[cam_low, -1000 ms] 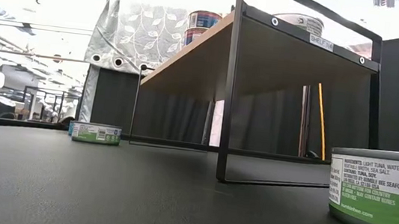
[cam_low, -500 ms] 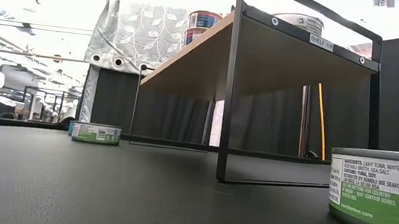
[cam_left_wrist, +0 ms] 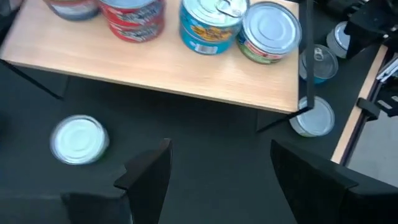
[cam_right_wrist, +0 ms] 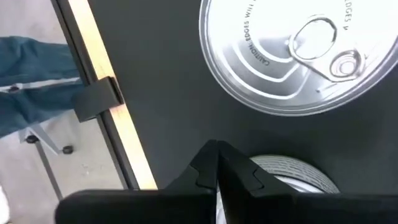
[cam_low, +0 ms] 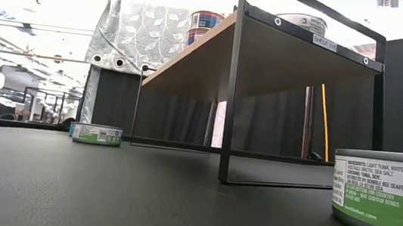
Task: Stack canned seafood by type on shelf
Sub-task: Stack the yellow-blue tuna can on top of the stacked yellow-blue tuna can on the shelf
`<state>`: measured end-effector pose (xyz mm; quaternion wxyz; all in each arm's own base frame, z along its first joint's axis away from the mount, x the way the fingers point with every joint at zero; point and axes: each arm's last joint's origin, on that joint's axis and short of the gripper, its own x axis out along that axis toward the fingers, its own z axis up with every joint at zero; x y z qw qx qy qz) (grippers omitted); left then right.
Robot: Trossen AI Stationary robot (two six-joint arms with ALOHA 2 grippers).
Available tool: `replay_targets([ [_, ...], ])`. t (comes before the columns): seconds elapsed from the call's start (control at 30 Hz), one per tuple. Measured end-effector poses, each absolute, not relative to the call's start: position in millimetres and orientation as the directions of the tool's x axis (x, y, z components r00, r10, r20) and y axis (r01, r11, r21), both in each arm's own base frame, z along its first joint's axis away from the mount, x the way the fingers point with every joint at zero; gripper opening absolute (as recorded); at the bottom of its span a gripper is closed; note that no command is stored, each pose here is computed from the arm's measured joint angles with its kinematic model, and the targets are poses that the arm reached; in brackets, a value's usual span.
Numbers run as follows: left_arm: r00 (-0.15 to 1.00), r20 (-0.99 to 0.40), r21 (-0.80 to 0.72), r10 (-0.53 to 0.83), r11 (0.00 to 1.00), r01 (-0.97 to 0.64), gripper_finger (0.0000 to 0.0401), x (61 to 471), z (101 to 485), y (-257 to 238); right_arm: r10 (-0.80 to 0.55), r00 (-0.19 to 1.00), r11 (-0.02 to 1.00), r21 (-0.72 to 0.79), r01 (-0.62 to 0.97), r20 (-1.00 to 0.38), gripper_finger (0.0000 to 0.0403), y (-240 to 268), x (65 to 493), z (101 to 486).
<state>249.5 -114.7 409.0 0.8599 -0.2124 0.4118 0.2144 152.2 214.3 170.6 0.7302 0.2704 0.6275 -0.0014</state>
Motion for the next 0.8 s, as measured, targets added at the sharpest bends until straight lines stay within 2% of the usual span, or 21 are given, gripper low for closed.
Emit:
replay_targets([
  [0.27, 0.536, -0.824, -0.180, 0.182, 0.814, -0.553, 0.0271, 260.3, 389.5, -144.1, 0.322, 0.263, 0.845, 0.402, 0.353, -0.909, 0.0000, 212.9, 150.6, 176.0],
  [0.8, 0.574, -0.801, -0.214, 0.169, 0.814, -0.540, 0.0271, 277.1, 375.9, -165.2, 0.246, 0.311, 0.807, 0.372, 0.459, -0.918, 0.0000, 208.7, 151.1, 174.8],
])
